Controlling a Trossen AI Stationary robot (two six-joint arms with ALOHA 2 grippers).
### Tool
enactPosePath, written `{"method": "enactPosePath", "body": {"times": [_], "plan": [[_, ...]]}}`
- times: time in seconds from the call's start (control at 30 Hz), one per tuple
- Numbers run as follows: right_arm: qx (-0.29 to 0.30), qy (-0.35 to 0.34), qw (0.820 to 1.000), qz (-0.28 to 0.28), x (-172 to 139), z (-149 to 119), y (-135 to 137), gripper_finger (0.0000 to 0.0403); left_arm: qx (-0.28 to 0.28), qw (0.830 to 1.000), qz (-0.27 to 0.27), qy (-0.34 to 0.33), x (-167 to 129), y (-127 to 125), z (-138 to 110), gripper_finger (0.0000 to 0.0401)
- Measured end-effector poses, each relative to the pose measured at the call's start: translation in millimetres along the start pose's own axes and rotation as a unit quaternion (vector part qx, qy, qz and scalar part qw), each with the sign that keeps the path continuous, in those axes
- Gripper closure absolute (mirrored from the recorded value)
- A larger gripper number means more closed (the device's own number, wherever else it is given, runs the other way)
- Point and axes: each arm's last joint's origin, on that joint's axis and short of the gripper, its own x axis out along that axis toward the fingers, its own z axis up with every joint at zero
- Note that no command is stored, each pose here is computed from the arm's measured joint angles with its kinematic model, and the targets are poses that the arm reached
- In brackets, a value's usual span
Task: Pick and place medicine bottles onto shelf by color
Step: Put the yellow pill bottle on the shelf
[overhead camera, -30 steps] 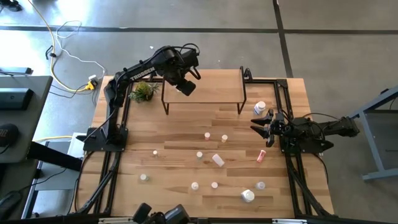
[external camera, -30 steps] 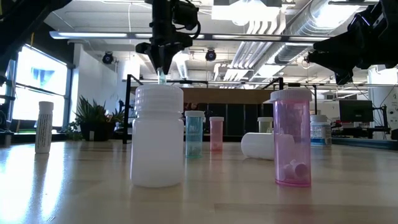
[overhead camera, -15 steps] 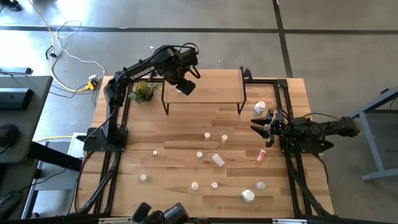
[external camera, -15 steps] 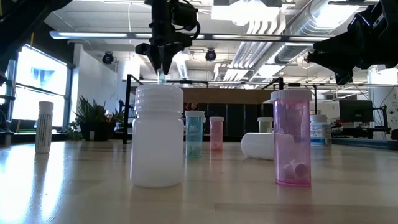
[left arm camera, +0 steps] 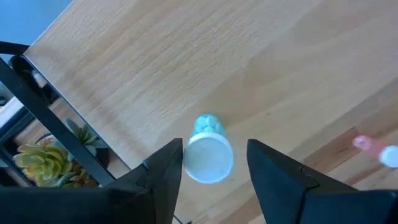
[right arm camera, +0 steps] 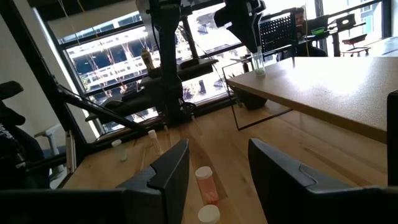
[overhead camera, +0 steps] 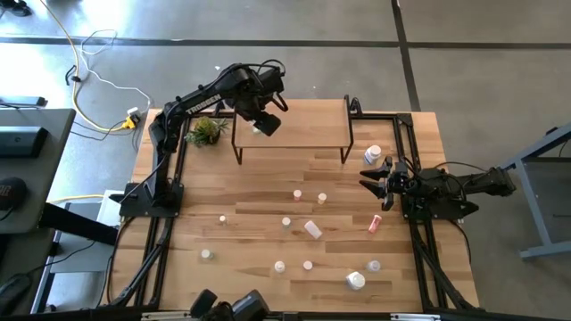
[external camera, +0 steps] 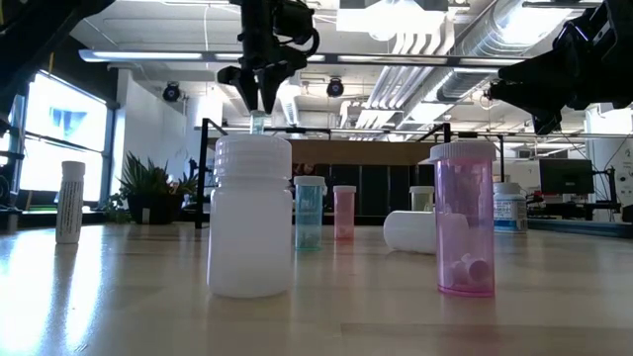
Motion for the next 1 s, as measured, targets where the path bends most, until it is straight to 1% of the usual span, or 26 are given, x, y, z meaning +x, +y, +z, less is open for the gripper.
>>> {"method": "enactPosePath", "body": {"times": [0.33, 0.5, 0.6, 0.7, 0.9, 1.0], "plan": [[0.000, 0.000, 1.000, 0.000, 0, 0, 0, 0.0247, -0.005, 0.998, -0.036, -0.059, -34, 1, 3, 0.0224], [0.000, 0.000, 1.000, 0.000, 0, 0, 0, 0.0247, -0.004, 0.994, -0.067, -0.085, -51, 1, 3, 0.0224], [0.000, 0.000, 1.000, 0.000, 0, 0, 0, 0.0247, 0.022, 0.991, -0.102, -0.087, -58, -4, -3, 0.0224], [0.000, 0.000, 1.000, 0.000, 0, 0, 0, 0.0247, 0.060, 0.985, -0.132, -0.091, -68, -14, -13, 0.0225], [0.004, -0.001, 1.000, 0.000, 0, 0, 0, 0.0247, 0.125, 0.973, -0.157, -0.117, -93, -39, -41, 0.0230], [0.029, -0.003, 1.000, 0.001, 0, 0, 0, 0.0247, 0.152, 0.966, -0.169, -0.125, -103, -54, -57, 0.0233]]}}
